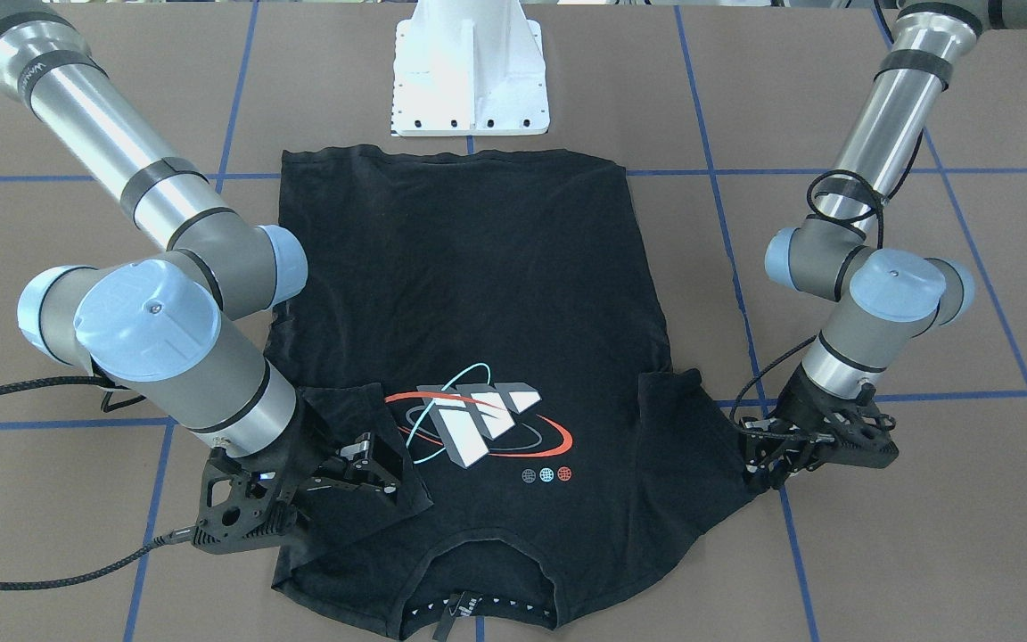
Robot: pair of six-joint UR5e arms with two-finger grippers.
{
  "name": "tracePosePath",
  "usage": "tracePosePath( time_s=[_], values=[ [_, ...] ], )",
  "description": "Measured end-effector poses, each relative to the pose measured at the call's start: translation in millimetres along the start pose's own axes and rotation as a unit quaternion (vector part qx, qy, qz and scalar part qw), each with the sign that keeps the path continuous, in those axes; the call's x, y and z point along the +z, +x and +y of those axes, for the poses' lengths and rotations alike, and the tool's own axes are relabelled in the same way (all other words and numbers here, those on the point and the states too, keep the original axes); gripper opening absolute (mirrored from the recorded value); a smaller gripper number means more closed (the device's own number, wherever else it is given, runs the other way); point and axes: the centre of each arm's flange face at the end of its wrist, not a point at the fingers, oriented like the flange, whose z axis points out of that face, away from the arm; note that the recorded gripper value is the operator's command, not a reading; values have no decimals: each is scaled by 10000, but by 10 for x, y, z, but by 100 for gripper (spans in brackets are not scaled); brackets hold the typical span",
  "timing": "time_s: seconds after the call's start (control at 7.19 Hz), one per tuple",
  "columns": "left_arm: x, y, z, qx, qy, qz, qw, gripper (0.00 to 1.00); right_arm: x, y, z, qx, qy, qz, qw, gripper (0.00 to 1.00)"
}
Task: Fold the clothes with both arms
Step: 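Grasp each sleeve and fold it inward over the shirt body with both grippers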
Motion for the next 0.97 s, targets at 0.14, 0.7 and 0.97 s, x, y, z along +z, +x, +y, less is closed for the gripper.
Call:
tracePosePath(
  time_s=[0.14, 0.7, 0.97],
  values=[
    [2, 2, 3, 1, -2, 0, 10000, 20, -1, 6, -2, 1, -1, 1, 10000, 99],
    [-2, 22, 4, -64, -6, 8, 10000, 0, 2, 24, -2, 6, -3, 8, 10000, 99],
    [-152, 219, -92, -84, 23, 138, 9999, 0, -5, 38, -3, 9, -12, -3, 10000, 100]
  ],
)
